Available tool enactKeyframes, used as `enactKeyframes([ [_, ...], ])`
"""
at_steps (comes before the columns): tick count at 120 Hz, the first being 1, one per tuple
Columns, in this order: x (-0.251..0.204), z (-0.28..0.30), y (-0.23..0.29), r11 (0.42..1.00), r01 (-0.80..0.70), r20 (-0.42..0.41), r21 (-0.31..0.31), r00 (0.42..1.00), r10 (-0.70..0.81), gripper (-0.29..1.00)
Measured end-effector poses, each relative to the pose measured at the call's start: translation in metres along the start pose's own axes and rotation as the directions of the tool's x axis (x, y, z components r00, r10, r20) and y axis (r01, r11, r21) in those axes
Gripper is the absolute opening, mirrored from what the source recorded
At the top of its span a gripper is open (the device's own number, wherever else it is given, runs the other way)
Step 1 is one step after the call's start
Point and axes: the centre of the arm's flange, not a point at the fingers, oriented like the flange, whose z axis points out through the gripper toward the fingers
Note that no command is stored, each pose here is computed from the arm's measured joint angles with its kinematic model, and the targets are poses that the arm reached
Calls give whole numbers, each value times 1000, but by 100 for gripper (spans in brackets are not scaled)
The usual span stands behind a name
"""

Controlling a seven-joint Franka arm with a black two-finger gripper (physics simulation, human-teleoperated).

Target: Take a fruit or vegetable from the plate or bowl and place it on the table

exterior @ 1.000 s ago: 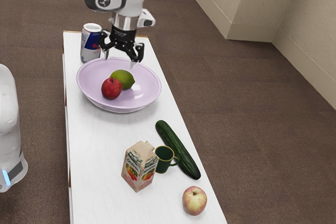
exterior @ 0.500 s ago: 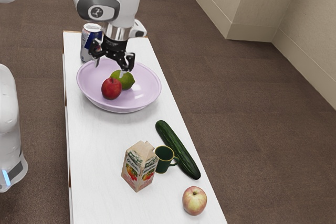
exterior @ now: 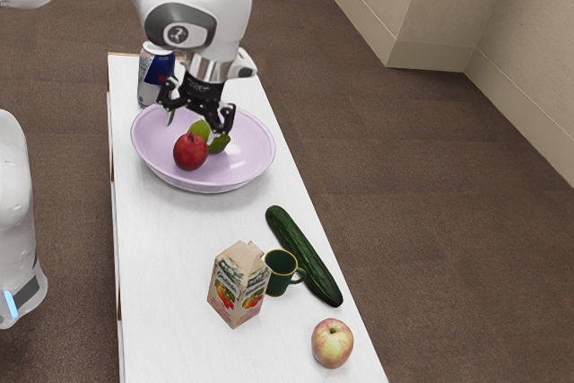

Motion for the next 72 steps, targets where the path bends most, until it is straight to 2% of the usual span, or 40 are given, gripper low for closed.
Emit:
enactKeyframes([
  [72,9,31,16,999,-5,44,51,999,3,70],
])
